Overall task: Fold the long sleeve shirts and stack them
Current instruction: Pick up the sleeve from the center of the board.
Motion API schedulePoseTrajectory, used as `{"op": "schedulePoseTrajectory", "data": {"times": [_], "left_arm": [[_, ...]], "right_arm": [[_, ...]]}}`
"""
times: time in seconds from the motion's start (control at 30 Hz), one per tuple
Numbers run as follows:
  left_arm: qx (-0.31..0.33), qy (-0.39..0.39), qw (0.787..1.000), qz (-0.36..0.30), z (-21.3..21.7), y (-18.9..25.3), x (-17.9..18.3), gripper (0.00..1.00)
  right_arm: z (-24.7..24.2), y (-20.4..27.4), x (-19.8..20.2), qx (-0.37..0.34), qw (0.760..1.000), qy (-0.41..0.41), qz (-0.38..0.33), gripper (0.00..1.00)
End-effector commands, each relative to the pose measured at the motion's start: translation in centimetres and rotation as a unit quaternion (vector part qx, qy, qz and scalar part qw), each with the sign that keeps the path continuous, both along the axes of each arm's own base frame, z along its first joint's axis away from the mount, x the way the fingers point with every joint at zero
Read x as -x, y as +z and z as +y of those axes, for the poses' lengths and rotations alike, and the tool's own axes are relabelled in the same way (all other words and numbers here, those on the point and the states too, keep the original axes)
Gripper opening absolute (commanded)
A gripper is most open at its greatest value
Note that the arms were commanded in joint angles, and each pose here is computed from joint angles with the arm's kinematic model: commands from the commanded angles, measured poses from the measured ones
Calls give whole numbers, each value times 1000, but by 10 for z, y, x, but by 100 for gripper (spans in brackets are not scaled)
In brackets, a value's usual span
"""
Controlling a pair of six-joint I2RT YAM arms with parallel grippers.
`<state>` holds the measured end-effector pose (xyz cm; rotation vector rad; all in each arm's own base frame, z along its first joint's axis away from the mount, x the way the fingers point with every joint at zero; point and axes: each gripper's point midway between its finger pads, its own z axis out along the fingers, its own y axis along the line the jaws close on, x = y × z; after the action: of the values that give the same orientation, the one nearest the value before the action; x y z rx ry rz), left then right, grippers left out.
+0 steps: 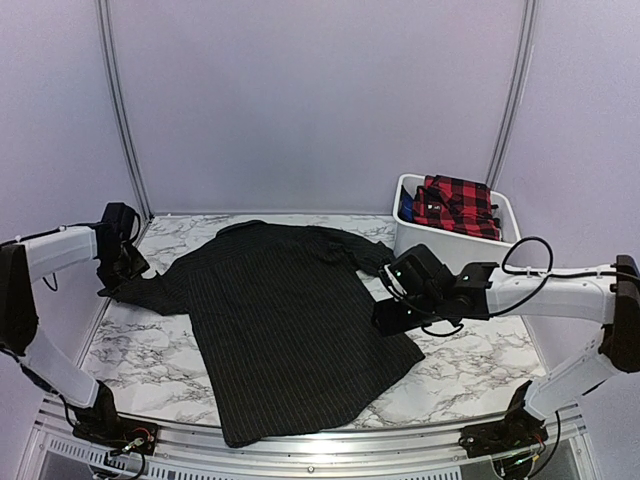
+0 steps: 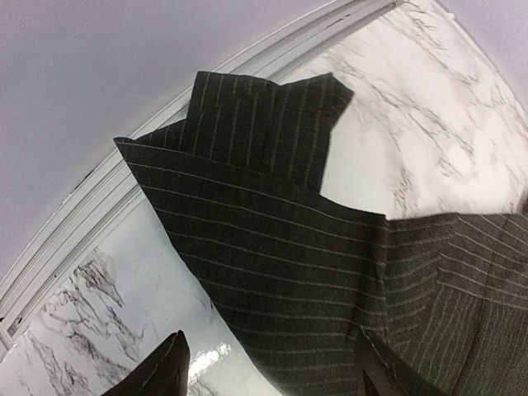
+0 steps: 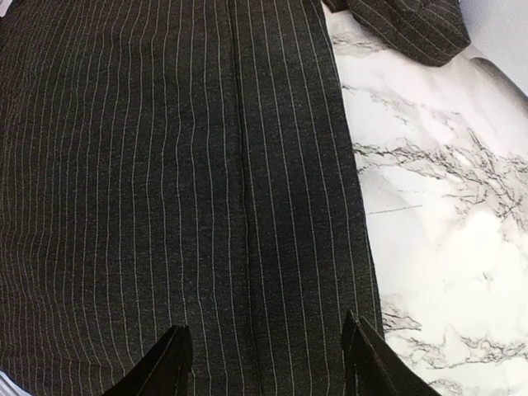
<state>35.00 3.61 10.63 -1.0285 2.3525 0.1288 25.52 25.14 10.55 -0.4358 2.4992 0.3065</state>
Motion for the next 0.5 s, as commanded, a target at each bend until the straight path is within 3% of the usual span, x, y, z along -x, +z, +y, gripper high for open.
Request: {"op": "schedulePoseTrajectory", "data": {"times": [0.0, 0.3, 0.47], "left_arm": [[52, 42, 998, -17, 30, -24, -13, 72], [80, 91, 992, -21, 55, -58, -26, 74], [75, 120, 990, -27, 60, -62, -28, 69]], "right_arm": [[14, 36, -6, -47, 998, 6, -36, 58], [9, 40, 3, -60, 997, 3, -38, 58], [4, 37, 6, -56, 998, 1, -36, 58]]}}
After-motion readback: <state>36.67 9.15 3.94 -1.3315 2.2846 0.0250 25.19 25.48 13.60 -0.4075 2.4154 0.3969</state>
